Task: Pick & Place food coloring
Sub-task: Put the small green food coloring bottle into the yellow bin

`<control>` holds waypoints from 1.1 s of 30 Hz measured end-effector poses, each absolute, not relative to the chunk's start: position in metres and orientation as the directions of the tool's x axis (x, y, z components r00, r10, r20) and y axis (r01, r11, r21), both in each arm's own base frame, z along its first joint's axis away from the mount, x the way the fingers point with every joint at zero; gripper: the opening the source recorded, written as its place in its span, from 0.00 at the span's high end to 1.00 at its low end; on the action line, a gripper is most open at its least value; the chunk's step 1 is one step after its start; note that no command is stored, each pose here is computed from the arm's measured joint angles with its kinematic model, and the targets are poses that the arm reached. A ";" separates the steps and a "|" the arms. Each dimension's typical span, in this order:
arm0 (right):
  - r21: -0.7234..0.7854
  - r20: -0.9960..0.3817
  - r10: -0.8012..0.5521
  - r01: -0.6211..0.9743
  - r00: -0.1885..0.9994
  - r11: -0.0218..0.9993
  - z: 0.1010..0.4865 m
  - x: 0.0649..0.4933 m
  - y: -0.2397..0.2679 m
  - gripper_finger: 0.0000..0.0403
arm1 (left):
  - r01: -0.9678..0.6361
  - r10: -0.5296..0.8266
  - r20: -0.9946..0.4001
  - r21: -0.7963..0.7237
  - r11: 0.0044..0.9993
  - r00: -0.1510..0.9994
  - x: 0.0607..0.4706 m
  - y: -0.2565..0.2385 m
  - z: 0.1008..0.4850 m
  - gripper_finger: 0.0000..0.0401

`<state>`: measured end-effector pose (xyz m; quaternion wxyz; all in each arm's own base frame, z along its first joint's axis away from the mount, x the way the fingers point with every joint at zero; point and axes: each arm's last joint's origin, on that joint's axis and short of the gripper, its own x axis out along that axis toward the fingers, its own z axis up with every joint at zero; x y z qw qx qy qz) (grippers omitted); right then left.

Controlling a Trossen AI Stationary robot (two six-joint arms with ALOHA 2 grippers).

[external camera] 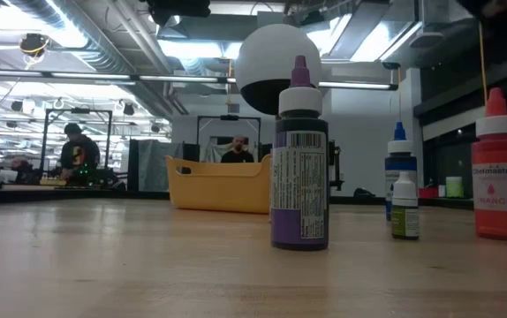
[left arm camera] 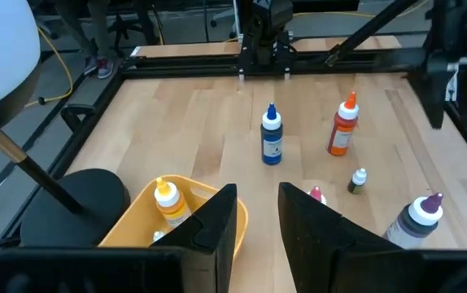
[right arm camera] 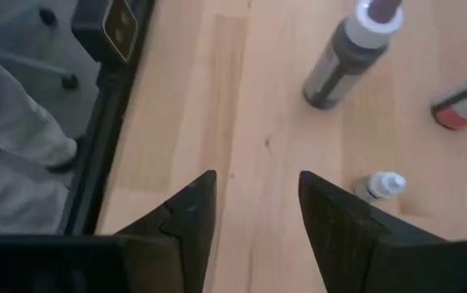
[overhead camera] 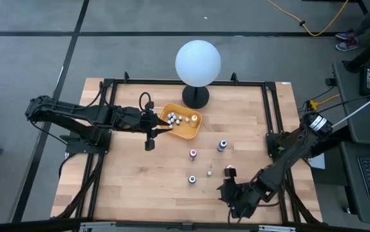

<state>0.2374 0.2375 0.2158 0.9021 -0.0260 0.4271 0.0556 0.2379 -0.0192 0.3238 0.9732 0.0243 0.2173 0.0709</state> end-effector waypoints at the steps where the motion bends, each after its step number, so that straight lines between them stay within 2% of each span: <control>1: -0.003 -0.778 0.076 -0.125 0.624 0.992 0.220 0.236 0.240 0.57 | -0.126 0.149 -0.419 0.082 0.989 0.896 0.238 -0.019 0.324 0.78; 5: 0.043 -0.772 0.105 -0.113 0.627 0.993 0.234 0.229 0.251 0.58 | -0.119 0.149 -0.419 0.095 0.988 0.896 0.238 -0.019 0.324 0.78; 9: 0.133 -0.768 0.146 -0.067 0.623 0.989 0.230 0.216 0.269 0.58 | -0.124 0.149 -0.420 0.086 0.989 0.895 0.238 -0.019 0.324 0.78; 14: 0.154 -0.794 0.097 0.044 0.601 0.987 0.197 0.201 0.294 0.58 | -0.148 0.159 -0.417 0.059 0.987 0.895 0.238 -0.021 0.324 0.78; 18: 0.197 -0.758 0.022 0.196 0.652 0.960 0.161 0.199 0.313 0.58 | -0.169 0.184 -0.418 0.073 0.983 0.890 0.237 -0.023 0.323 0.78; 23: 0.320 -0.688 -0.030 0.340 0.725 0.885 0.119 0.204 0.329 0.58 | -0.203 0.200 -0.416 0.038 0.978 0.887 0.237 -0.022 0.323 0.78; 30: 0.381 -0.605 -0.150 0.450 0.782 0.808 0.087 0.220 0.326 0.58 | -0.230 0.173 -0.419 -0.089 0.969 0.891 0.237 -0.025 0.323 0.78; 33: 0.391 -0.587 -0.191 0.482 0.786 0.784 0.080 0.230 0.321 0.58 | -0.189 0.137 -0.425 -0.083 0.978 0.895 0.236 -0.031 0.323 0.78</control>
